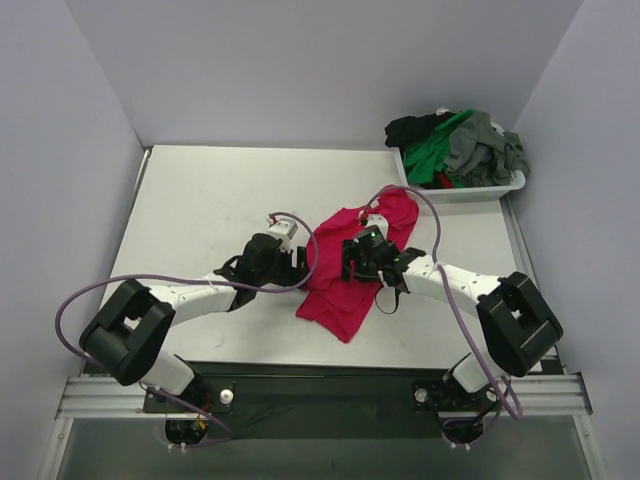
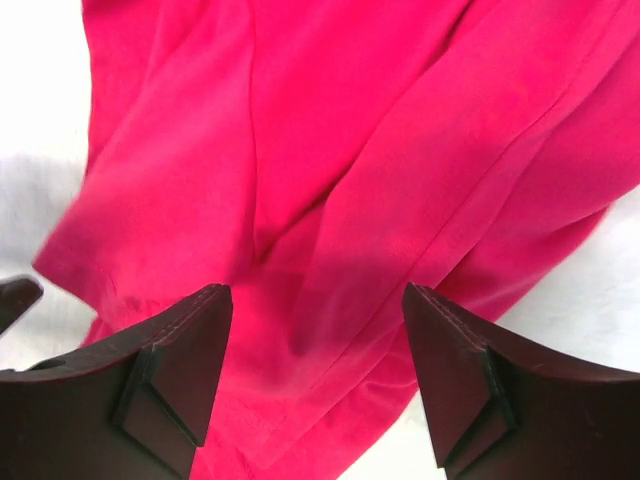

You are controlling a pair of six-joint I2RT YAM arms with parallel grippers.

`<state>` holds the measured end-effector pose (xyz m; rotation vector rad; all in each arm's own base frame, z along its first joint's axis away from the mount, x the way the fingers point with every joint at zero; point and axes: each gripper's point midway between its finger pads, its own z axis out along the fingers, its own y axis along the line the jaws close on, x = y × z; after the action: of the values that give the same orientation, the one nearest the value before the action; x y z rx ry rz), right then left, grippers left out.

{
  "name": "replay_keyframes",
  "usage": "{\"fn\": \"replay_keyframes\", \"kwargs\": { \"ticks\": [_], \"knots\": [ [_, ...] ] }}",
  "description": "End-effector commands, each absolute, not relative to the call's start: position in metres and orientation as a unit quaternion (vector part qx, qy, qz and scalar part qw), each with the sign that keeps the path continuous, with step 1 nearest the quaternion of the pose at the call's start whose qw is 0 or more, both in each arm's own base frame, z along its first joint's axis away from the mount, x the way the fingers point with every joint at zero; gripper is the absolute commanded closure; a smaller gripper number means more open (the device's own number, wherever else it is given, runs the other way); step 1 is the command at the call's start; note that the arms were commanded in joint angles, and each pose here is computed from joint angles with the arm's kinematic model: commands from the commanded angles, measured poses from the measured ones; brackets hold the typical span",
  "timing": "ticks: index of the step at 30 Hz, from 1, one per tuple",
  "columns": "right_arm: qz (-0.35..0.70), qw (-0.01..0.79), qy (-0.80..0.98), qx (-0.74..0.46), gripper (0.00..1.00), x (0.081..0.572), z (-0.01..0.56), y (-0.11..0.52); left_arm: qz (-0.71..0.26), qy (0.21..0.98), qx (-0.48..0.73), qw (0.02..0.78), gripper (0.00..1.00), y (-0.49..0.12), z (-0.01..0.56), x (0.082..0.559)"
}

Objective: Fold and stack the t-shirts
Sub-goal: Move the tshirt to the center of the board

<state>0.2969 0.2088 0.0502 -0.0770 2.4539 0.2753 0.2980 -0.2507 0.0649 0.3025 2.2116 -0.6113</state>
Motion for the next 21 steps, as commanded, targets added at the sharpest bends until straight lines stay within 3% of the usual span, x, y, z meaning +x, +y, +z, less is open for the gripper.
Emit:
{"fn": "replay_keyframes", "kwargs": {
  "ticks": [1, 14, 18, 21],
  "knots": [
    [0.132, 0.308, 0.942, -0.006, 0.33, 0.286, 0.037, 0.217, -0.286, 0.853, 0.119, 0.421, 0.19, -0.272, 0.081, 0.305],
    [0.136, 0.270, 0.953, -0.015, 0.36, 0.226, 0.010, 0.220, -0.301, 0.859, 0.117, 0.397, 0.30, -0.284, 0.059, 0.305],
    [0.132, 0.267, 0.954, -0.015, 0.36, 0.217, 0.009, 0.217, -0.322, 0.853, 0.119, 0.392, 0.42, -0.291, 0.060, 0.303],
    [0.128, 0.274, 0.953, -0.017, 0.36, 0.215, 0.010, 0.215, -0.322, 0.854, 0.120, 0.391, 0.57, -0.292, 0.059, 0.304]
  ]
}}
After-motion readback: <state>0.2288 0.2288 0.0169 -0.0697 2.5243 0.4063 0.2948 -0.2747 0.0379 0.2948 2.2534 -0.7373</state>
